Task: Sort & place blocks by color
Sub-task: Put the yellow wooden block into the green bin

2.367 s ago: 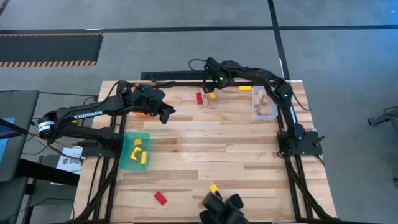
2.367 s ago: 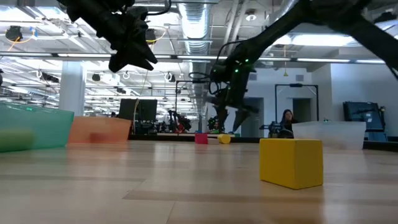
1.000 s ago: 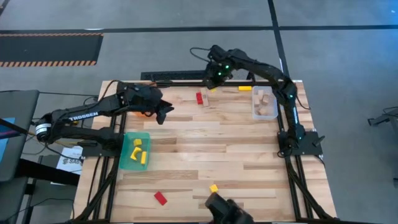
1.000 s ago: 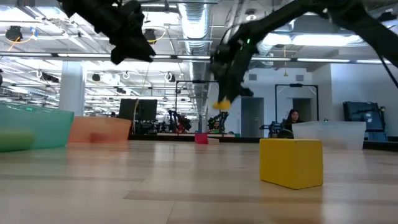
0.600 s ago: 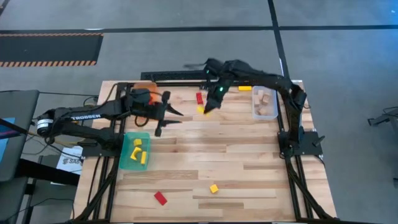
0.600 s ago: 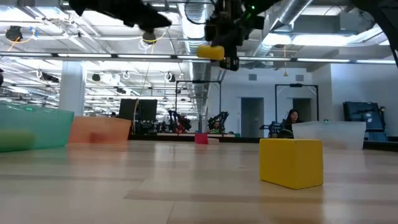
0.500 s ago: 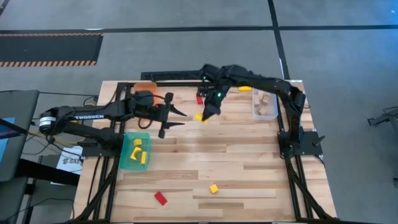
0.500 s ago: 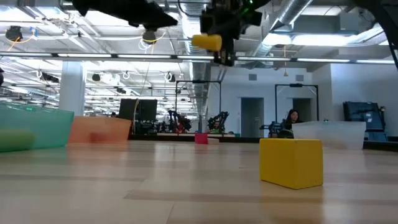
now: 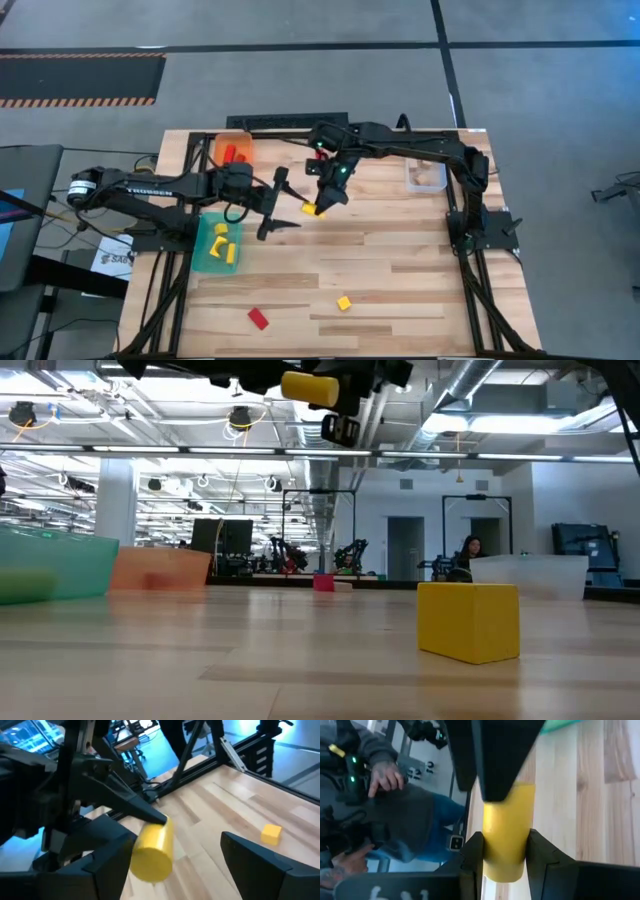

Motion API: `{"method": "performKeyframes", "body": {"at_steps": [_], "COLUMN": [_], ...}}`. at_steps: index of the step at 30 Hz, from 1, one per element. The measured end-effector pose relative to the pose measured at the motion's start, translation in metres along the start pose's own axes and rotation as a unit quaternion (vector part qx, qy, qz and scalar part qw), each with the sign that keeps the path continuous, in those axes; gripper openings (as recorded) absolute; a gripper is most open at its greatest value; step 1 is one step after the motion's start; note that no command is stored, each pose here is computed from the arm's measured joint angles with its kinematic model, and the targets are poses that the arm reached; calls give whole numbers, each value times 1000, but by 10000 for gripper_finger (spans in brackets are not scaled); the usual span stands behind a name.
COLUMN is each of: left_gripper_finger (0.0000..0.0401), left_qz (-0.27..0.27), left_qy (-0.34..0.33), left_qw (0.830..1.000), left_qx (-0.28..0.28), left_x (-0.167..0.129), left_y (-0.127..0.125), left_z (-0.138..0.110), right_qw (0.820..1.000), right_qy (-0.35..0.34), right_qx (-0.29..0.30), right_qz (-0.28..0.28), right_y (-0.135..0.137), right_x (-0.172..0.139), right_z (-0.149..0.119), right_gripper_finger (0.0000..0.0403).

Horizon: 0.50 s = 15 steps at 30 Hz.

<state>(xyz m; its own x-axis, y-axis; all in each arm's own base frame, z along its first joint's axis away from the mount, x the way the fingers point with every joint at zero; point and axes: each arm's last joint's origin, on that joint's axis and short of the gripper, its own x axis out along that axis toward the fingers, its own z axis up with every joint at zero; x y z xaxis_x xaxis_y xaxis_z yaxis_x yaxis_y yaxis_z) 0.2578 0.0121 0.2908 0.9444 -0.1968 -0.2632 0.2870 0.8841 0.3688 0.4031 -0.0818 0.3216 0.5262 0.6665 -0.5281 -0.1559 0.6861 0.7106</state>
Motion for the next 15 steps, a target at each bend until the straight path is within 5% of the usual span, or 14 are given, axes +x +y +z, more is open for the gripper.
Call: {"method": "performKeyframes", "body": {"at_steps": [15], "left_gripper_finger": [291], "left_qz": [21], "left_qy": [8], "left_qw": [999], "left_qx": [26], "left_x": [1], "left_y": [-1], "left_z": [1], "right_qw": [999], "right_qy": [-27], "right_qx": [-16], "right_qz": [11], "right_y": [8], "right_x": [8], "right_z": [8], "right_gripper_finger": [102]}}
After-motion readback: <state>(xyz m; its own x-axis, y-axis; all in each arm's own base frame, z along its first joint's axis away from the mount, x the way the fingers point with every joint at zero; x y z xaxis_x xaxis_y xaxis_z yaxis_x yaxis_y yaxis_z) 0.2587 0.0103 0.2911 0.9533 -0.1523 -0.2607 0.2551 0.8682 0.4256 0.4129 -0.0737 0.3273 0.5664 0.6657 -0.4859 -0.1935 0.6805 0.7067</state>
